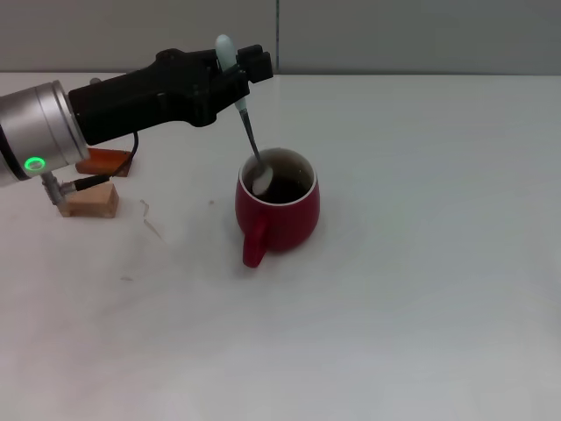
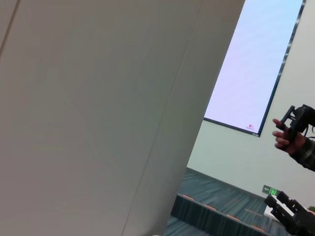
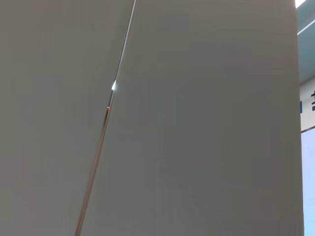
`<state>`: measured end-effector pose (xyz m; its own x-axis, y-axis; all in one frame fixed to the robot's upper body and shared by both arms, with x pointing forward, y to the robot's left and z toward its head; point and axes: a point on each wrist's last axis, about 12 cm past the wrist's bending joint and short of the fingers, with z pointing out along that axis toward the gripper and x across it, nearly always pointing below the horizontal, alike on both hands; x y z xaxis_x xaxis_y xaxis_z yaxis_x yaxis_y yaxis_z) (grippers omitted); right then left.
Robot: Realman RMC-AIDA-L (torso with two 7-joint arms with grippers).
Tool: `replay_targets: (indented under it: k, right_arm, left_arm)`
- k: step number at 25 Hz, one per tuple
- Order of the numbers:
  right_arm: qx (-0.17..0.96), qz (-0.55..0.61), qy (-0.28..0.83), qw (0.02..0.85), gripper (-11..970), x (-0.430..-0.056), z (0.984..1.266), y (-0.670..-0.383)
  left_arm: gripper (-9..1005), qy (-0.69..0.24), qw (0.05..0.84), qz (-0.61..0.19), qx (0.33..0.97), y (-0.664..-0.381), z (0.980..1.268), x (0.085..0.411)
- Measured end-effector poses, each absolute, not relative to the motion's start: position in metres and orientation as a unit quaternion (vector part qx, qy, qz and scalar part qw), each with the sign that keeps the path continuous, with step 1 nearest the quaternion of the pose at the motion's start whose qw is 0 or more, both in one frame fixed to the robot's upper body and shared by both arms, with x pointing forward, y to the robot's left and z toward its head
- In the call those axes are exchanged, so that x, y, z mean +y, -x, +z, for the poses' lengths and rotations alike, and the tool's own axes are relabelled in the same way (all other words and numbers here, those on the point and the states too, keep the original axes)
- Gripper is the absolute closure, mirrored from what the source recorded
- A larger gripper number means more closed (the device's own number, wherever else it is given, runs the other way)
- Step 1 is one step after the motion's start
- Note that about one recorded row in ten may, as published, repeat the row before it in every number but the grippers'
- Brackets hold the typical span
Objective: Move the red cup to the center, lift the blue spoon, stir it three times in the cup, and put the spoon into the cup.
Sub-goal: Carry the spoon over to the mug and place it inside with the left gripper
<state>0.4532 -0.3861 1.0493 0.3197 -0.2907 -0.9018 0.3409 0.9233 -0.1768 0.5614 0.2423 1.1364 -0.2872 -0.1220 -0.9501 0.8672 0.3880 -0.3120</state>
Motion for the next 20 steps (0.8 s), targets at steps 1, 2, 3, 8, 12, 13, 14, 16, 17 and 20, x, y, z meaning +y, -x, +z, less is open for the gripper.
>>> replay_targets:
  k: [1, 2, 3, 8, 12, 13, 14, 16, 17, 20]
  right_arm:
    - [0.550, -0.195, -0.023, 0.812, 280, -0.386, 1.049, -0.453]
    - [0.550, -0.195, -0.023, 0.812, 280, -0.386, 1.049, -0.453]
    - [0.551, -0.195, -0.023, 0.811, 280, -0.386, 1.049, -0.452]
    - [0.551, -0.195, -0.024, 0.811, 280, -0.386, 1.048, -0.451]
    - [0.551, -0.195, -0.024, 0.811, 279, -0.386, 1.048, -0.451]
    - [0.551, -0.195, -0.024, 0.811, 279, -0.386, 1.048, -0.451]
    - [0.551, -0.195, -0.024, 0.811, 279, -0.386, 1.048, -0.451]
    - [0.550, -0.194, -0.025, 0.812, 279, -0.386, 1.048, -0.451]
    - [0.550, -0.194, -0.025, 0.812, 279, -0.386, 1.048, -0.451]
    - [0.550, -0.194, -0.025, 0.812, 280, -0.386, 1.049, -0.452]
  left_arm:
    - [854, -0.289, 0.527, -0.474, 0.644, -0.562, 1.138, 0.241]
    - [853, -0.289, 0.527, -0.474, 0.644, -0.562, 1.138, 0.241]
    - [853, -0.289, 0.529, -0.476, 0.640, -0.563, 1.139, 0.239]
    - [853, -0.290, 0.539, -0.475, 0.632, -0.565, 1.142, 0.237]
    - [853, -0.291, 0.545, -0.472, 0.628, -0.566, 1.142, 0.233]
    - [853, -0.292, 0.547, -0.471, 0.627, -0.566, 1.141, 0.232]
    - [853, -0.292, 0.550, -0.469, 0.626, -0.566, 1.141, 0.230]
    - [853, -0.293, 0.557, -0.464, 0.623, -0.567, 1.139, 0.225]
    - [853, -0.293, 0.557, -0.464, 0.623, -0.567, 1.139, 0.225]
    - [853, -0.294, 0.566, -0.456, 0.621, -0.567, 1.137, 0.221]
